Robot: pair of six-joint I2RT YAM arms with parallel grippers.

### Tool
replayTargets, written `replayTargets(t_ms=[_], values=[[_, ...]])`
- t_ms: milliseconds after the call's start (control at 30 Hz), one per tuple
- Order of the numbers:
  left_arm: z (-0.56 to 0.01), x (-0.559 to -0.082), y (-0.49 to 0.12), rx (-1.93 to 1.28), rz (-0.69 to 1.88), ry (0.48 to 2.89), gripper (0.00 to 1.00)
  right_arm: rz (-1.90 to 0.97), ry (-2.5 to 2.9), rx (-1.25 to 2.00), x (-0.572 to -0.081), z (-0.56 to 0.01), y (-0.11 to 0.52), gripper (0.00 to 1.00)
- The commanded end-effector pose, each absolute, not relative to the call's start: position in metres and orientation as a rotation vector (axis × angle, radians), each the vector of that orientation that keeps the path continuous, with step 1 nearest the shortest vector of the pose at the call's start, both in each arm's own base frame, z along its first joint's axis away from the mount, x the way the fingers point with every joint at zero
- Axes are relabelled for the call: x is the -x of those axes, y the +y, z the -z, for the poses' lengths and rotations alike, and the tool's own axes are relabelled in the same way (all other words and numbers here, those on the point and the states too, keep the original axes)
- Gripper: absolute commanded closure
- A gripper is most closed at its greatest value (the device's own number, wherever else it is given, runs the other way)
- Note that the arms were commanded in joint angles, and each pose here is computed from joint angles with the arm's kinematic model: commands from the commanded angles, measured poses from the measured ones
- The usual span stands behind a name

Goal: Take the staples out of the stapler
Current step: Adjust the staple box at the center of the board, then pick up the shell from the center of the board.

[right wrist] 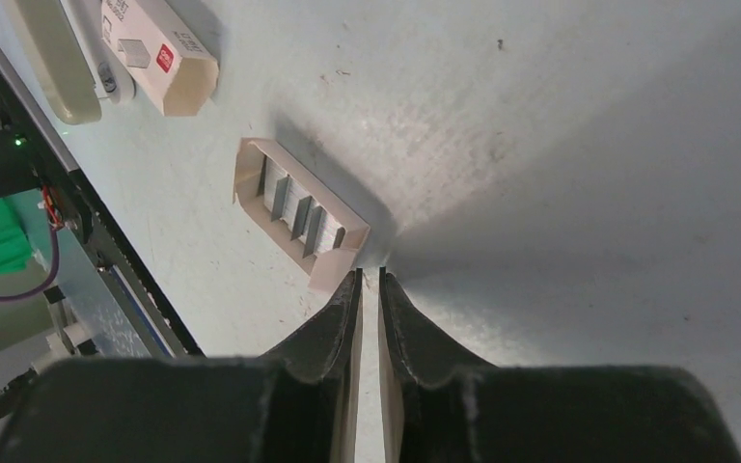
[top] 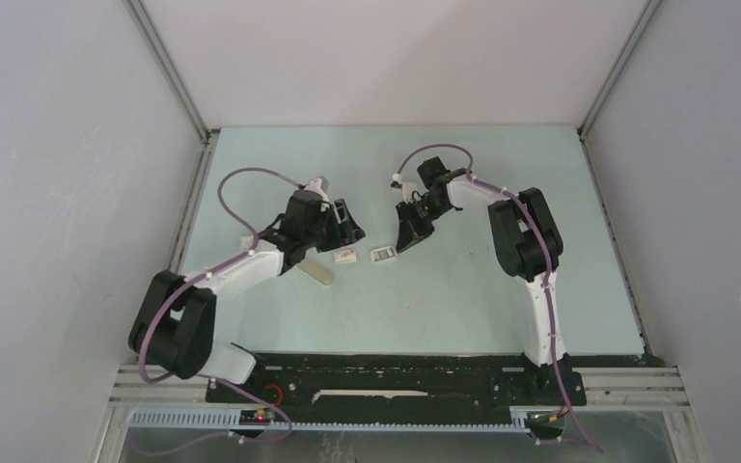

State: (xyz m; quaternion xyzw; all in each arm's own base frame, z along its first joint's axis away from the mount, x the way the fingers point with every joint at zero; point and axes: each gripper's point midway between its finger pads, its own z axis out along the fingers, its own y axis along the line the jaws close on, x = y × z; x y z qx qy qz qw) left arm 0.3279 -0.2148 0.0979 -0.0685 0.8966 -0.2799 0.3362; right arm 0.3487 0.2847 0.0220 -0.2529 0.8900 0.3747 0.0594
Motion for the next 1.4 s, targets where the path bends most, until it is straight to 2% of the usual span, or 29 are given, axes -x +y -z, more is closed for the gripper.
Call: replayTargets(t_ms=[0, 167, 433, 633, 700, 733, 767, 800, 833, 900, 933, 1067, 1367], values=[[-0.145, -0.340, -0.204, 0.102, 0.648, 2.201, 0.29, -1.056, 2.609, 0.808, -0.365, -0.047, 0.273, 0.82], [-0.152, -0.336, -0.188, 0.109, 0.595, 2.183, 0.23, -1.030, 2.480, 0.842, -0.369, -0.085, 0.253, 0.82], [-0.162, -0.332, -0.170, 0.235, 0.653, 2.102, 0.24, -1.049, 2.208, 0.929, -0.361, -0.155, 0.233, 0.81], [-0.197, -0.333, -0.146, 0.232, 0.554, 1.966, 0.23, -0.966, 1.992, 1.006, -0.377, -0.218, 0.217, 0.79], [-0.212, -0.330, -0.135, 0.213, 0.510, 1.903, 0.21, -0.903, 1.912, 1.044, -0.384, -0.241, 0.213, 0.79], [-0.220, -0.328, -0.129, 0.209, 0.488, 1.866, 0.16, -0.851, 1.876, 1.053, -0.388, -0.252, 0.210, 0.77], [-0.226, -0.326, -0.123, 0.212, 0.470, 1.835, 0.10, -0.816, 1.845, 1.064, -0.391, -0.259, 0.209, 0.74], [-0.229, -0.323, -0.117, 0.227, 0.459, 1.813, 0.04, -0.801, 1.821, 1.083, -0.394, -0.262, 0.209, 0.66], [-0.237, -0.322, -0.112, 0.249, 0.468, 1.759, 0.01, -0.812, 1.813, 1.091, -0.395, -0.263, 0.210, 0.54], [-0.242, -0.317, -0.104, 0.311, 0.502, 1.696, 0.00, -0.971, 1.852, 1.076, -0.389, -0.254, 0.215, 0.15], [-0.240, -0.315, -0.102, 0.337, 0.527, 1.682, 0.00, -1.081, 1.864, 1.094, -0.382, -0.247, 0.218, 0.10], [-0.228, -0.314, -0.121, 0.305, 0.720, 1.692, 0.00, -1.209, 2.059, 1.169, -0.365, -0.206, 0.235, 0.14], [-0.164, -0.333, -0.173, 0.340, 0.986, 1.947, 0.22, -1.307, 2.076, 1.125, -0.325, -0.172, 0.259, 0.10]])
